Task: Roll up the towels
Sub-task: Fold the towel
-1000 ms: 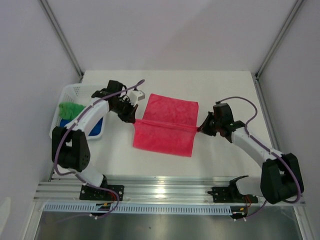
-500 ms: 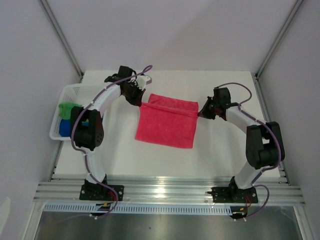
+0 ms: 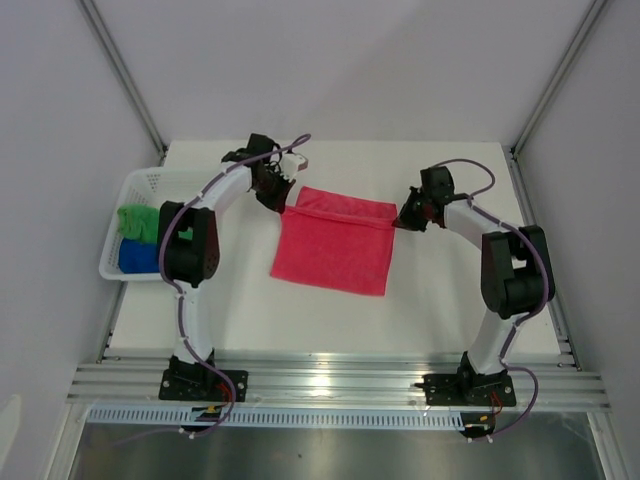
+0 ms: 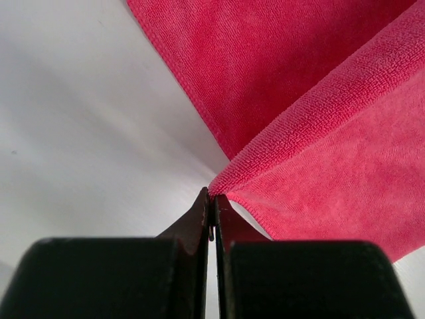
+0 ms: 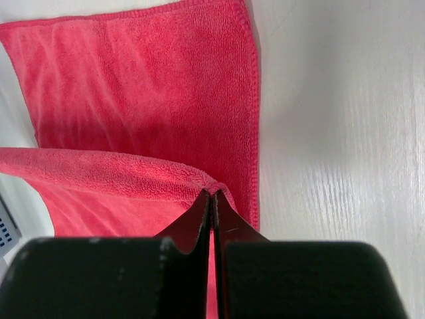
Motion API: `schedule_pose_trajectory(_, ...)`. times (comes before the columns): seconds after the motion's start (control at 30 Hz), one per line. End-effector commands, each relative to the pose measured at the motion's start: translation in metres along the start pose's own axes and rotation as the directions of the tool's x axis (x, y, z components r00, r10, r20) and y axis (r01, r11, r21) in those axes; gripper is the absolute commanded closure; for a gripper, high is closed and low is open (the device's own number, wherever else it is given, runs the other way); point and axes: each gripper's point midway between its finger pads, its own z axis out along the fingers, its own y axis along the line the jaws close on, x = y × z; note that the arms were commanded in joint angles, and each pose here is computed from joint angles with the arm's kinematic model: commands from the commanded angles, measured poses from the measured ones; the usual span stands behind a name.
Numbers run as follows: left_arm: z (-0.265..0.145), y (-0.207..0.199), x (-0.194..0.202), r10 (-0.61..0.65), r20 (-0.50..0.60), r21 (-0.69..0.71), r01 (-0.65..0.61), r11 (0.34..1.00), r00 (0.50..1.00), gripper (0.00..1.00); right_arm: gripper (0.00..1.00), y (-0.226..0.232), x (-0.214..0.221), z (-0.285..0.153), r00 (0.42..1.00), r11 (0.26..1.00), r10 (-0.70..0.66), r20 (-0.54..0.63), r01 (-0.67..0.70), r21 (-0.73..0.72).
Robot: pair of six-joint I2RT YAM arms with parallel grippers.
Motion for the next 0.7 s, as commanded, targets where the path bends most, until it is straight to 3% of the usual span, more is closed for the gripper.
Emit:
schedule_pose_trajectory(0.0,-0.001,0.011,-0.023,0.0,0.042,-0.056,0.002,0.998,0.999,0.98,1.0,0.0,-0.02,0.005,0.999,1.0,-0.012,0.039,0.011,0.027)
schedule_pose_trajectory(0.13,0.009,0.02,-0.027,-0.005,0.043,-0.083,0.008,0.997,0.999,0.85,0.97,0.001,-0.027,0.016,0.999,1.0,-0.01,0.04,0.01,0.021)
schedule_pose_trajectory(0.17,0.012,0.021,-0.026,-0.007,0.038,-0.088,0.011,0.996,0.999,0.72,0.94,-0.001,-0.029,0.024,0.999,1.0,-0.002,0.036,0.001,0.022)
schedule_pose_trajectory(0.3,0.016,0.03,-0.038,-0.008,0.05,-0.115,0.014,0.993,0.999,0.58,0.72,-0.014,-0.037,0.042,0.998,0.998,0.057,0.021,-0.057,0.02)
schedule_pose_trajectory(0.43,0.0,0.039,-0.057,-0.014,0.096,-0.172,0.031,0.985,0.995,0.33,0.61,-0.013,-0.068,0.041,0.994,0.998,0.057,0.091,-0.057,-0.005)
schedule_pose_trajectory(0.6,-0.047,0.034,-0.076,0.005,0.161,-0.211,0.03,0.977,0.987,0.32,0.57,0.008,-0.106,0.002,0.974,0.996,-0.093,0.206,0.09,0.024)
schedule_pose_trajectory(0.67,-0.054,0.023,-0.063,-0.004,0.132,-0.186,0.028,0.982,0.991,0.34,0.6,0.011,-0.097,-0.009,0.963,0.985,-0.169,0.209,0.156,0.077)
